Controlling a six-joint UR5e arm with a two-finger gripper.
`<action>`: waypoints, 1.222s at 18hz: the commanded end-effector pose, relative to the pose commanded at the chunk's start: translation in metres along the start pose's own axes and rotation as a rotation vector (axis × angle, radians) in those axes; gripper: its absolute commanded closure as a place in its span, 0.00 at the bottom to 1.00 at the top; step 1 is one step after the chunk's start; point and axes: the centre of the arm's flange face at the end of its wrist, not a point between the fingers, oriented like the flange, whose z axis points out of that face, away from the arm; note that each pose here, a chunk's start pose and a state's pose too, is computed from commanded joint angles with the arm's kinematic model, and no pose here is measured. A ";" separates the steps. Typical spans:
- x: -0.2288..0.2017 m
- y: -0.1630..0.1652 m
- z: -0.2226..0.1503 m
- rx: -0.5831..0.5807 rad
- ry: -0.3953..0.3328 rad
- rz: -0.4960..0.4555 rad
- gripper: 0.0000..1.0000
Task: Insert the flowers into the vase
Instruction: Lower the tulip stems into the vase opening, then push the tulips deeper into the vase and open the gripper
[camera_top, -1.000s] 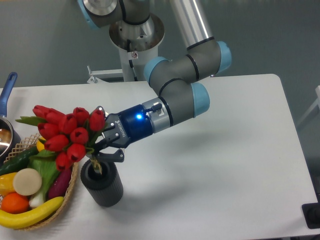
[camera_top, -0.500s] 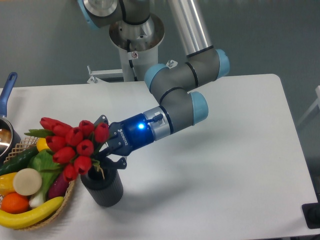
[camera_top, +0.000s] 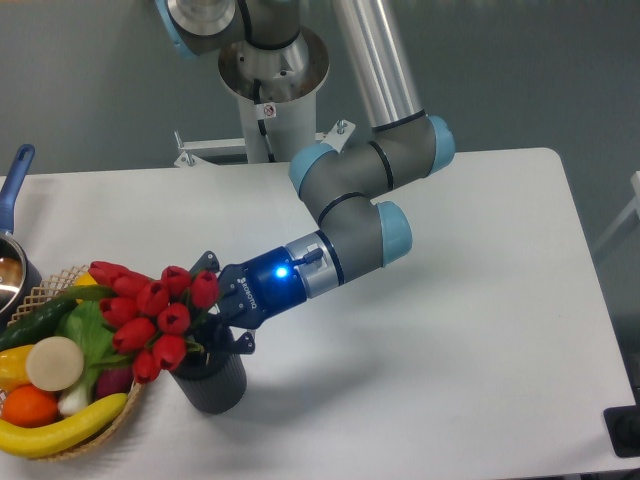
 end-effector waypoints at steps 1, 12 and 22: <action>0.001 0.001 0.002 -0.001 0.003 0.001 0.68; -0.002 0.012 0.001 -0.015 -0.002 0.040 0.23; -0.006 0.005 -0.022 -0.105 -0.067 0.074 0.00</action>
